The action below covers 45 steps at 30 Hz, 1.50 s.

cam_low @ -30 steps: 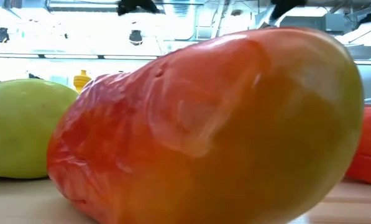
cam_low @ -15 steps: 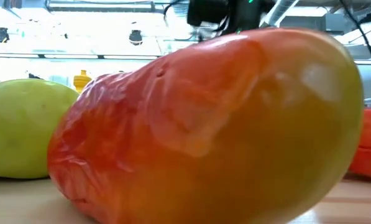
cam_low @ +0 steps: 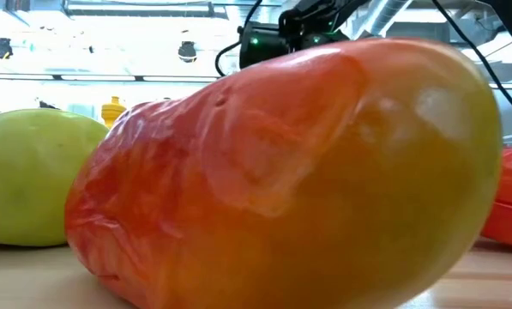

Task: Pick & Place Food Item
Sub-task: Put the red tuna can into the yellow bin

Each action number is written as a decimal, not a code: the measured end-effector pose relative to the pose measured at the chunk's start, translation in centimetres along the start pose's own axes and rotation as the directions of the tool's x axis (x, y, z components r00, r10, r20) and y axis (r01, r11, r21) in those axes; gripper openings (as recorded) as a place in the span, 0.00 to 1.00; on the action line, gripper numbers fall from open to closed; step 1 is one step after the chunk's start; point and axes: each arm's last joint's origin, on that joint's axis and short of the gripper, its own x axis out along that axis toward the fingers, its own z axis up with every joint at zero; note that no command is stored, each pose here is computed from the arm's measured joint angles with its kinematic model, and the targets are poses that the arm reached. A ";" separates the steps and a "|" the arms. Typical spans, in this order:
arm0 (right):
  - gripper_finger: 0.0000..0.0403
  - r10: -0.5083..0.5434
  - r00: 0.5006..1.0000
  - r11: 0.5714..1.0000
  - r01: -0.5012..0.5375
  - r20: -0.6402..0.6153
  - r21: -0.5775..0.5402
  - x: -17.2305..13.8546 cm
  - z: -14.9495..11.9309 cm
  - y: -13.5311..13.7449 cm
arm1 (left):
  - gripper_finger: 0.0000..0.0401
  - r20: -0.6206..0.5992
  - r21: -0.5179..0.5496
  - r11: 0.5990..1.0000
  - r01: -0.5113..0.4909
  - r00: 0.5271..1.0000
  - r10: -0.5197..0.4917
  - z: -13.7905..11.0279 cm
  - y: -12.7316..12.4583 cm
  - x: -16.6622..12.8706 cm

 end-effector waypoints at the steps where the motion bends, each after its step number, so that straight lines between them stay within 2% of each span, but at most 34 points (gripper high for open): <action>1: 0.55 0.000 1.000 1.000 0.000 -0.004 0.001 0.0 0.1 -0.2 | 0.51 -0.006 0.003 1.000 -0.004 1.000 0.004 0.0 -0.1 0.2; 4: 0.42 -0.001 1.000 1.000 0.001 -0.001 -0.025 0.0 0.2 -0.5 | 0.51 -0.015 0.006 1.000 -0.008 1.000 0.008 0.0 -0.2 0.4; 7: 0.34 0.002 1.000 0.999 -0.002 0.000 -0.048 0.5 0.3 -0.3 | 0.50 -0.029 0.008 1.000 -0.002 1.000 0.002 0.0 -0.3 0.6; 12: 0.34 -0.004 0.999 0.997 0.000 -0.052 -0.081 2.0 0.2 -0.2 | 0.50 -0.031 0.008 1.000 -0.001 1.000 0.001 0.0 -0.3 0.6; 15: 0.37 0.001 0.998 0.997 -0.006 -0.056 -0.081 2.1 0.2 -0.2 | 0.50 -0.030 0.008 1.000 0.000 1.000 0.000 0.0 -0.3 0.6; 17: 0.35 0.001 0.999 0.997 -0.005 -0.054 -0.078 2.0 0.3 -0.3 | 0.49 -0.030 0.008 1.000 0.001 1.000 0.000 0.0 -0.3 0.6; 18: 0.31 0.004 0.998 0.997 -0.008 -0.055 -0.073 1.9 0.3 -0.5 | 0.49 -0.029 0.008 1.000 0.001 1.000 -0.001 0.0 -0.3 0.6; 21: 0.09 0.012 0.998 0.998 -0.017 -0.066 -0.067 1.9 0.3 -0.5 | 0.49 -0.029 0.008 1.000 0.000 1.000 0.000 0.0 -0.3 0.6; 22: 0.05 0.009 0.997 0.998 -0.014 -0.071 -0.068 2.0 0.2 -0.5 | 0.49 -0.029 0.008 1.000 0.000 1.000 0.000 0.0 -0.3 0.6; 28: 0.01 0.006 0.997 0.998 -0.010 -0.075 -0.055 1.8 0.0 -0.3 | 0.49 -0.029 0.008 1.000 0.000 1.000 0.000 0.0 -0.3 0.6; 34: 0.00 0.003 0.998 1.000 -0.005 -0.063 -0.026 0.2 -0.4 -0.5 | 0.49 -0.029 0.008 1.000 0.000 1.000 0.000 0.0 -0.3 0.6; 45: 0.00 0.060 0.997 0.997 -0.063 0.056 0.043 -5.1 0.0 -2.8 | 0.49 -0.035 0.011 1.000 -0.006 0.999 0.007 -0.1 -0.2 0.6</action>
